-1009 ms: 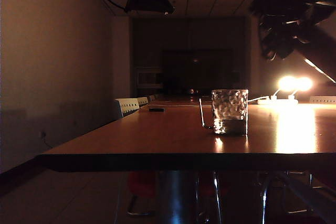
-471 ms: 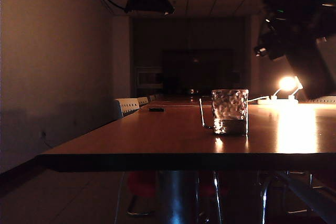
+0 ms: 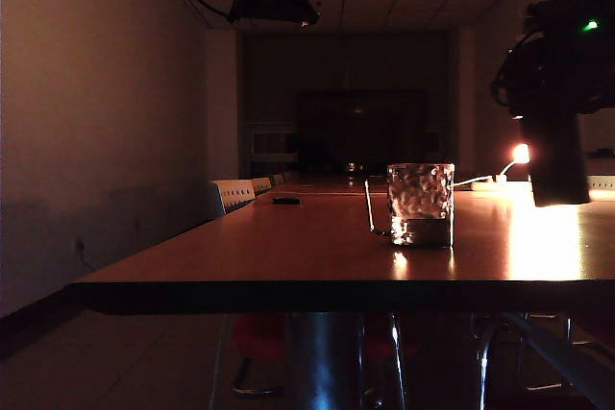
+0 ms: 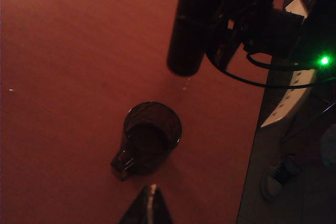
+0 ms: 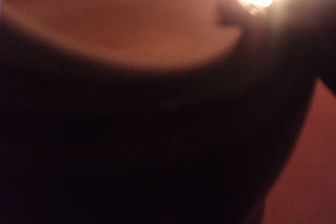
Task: Pick up the black thermos cup, pour some water from it into the cup, and then put the thermos cup back on the table.
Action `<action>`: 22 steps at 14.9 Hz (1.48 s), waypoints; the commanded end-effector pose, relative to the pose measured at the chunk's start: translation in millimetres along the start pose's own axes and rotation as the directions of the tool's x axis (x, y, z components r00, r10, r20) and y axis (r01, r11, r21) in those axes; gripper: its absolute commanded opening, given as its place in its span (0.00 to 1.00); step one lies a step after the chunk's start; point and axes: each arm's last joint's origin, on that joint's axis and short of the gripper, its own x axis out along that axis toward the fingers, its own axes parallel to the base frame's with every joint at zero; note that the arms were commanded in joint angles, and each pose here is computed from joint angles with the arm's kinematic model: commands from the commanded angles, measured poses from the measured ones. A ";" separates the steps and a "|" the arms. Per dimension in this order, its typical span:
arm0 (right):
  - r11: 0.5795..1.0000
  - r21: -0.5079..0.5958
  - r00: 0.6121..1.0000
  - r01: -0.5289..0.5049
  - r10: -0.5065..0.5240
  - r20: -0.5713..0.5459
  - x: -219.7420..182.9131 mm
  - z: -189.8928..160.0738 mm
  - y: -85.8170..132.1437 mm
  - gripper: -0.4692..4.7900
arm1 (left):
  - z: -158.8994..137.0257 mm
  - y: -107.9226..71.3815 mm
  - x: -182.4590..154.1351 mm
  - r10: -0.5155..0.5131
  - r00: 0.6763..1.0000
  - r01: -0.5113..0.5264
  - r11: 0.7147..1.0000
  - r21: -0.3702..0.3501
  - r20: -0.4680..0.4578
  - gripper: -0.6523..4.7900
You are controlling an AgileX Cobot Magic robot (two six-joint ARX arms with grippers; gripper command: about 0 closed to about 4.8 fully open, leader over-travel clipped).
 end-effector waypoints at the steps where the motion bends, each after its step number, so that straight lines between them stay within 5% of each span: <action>1: 1.000 0.020 0.997 -0.008 0.007 0.081 -0.4 12.8 -14.1 0.35 | 4.3 -3.0 -3.7 -0.005 1.000 0.005 1.000 0.012 0.017 0.11; 13: 0.993 0.062 0.995 -0.101 0.101 -0.008 15.5 -19.0 -24.6 0.35 | 6.0 -6.1 -0.4 -0.013 1.000 0.013 1.000 0.007 0.020 0.11; 17: 0.993 0.062 0.994 -0.101 0.103 -0.036 13.5 -27.6 -24.4 0.45 | 6.0 -6.1 -0.4 -0.013 1.000 0.013 1.000 0.007 0.020 0.11; 22: 0.993 0.046 0.993 -0.105 0.107 -0.049 12.6 -31.0 -24.2 0.85 | 6.1 -6.1 -0.4 -0.013 1.000 0.012 1.000 0.007 0.020 0.11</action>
